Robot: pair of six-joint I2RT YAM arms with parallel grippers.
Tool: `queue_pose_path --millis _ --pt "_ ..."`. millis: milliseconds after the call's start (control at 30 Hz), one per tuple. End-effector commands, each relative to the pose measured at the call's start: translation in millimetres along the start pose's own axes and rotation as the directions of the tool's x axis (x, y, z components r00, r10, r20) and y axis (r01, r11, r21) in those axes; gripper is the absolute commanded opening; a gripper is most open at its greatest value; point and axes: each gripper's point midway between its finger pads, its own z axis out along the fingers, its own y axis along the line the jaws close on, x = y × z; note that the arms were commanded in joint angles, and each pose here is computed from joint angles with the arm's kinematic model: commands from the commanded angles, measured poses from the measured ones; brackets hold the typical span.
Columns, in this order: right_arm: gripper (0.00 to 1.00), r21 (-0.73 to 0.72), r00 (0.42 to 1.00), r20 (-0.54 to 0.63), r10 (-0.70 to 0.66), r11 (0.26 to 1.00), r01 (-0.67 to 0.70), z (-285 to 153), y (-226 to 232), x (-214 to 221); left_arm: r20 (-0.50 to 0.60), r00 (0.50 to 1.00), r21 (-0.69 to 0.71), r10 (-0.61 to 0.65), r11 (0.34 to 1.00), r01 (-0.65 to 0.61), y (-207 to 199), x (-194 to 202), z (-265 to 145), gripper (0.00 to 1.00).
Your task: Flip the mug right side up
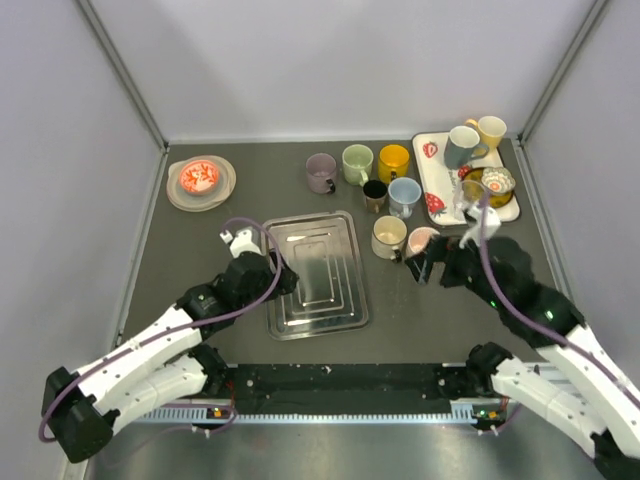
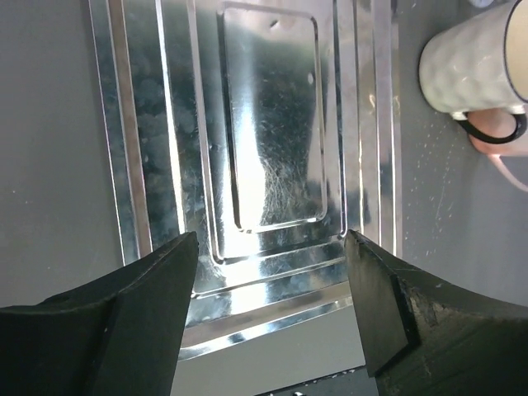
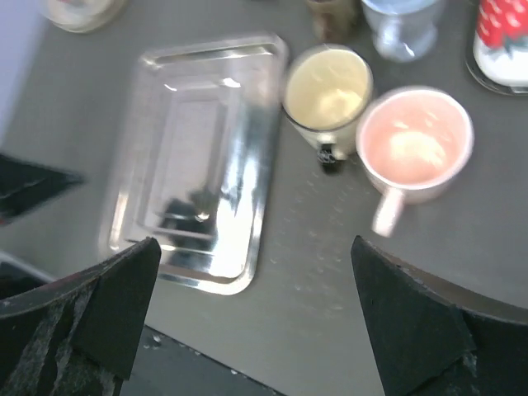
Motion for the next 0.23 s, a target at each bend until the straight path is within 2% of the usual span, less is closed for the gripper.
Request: queue_pose_path --millis 0,100,133,200 --pt "0.99 -0.208 0.985 0.173 0.026 0.978 0.011 -15.4 29.2 -8.3 0.054 0.999 0.009 0.007 1.000 -0.008 -11.3 -22.4 -9.3 0.77" --pt "0.99 -0.231 0.986 0.163 0.038 0.973 0.001 -9.8 28.3 5.2 0.036 0.990 0.098 0.134 0.986 -0.137 -25.4 -20.5 -13.3 0.71" --pt "0.99 -0.236 0.986 0.159 0.053 0.972 -0.014 -8.7 28.5 6.9 0.043 0.989 0.102 0.139 0.984 -0.143 -24.9 -21.0 -13.9 0.71" --pt "0.99 -0.251 0.986 0.159 0.060 0.968 -0.018 -9.1 29.6 9.8 0.084 0.983 0.098 0.164 0.980 -0.172 -21.1 -27.1 -17.9 0.78"
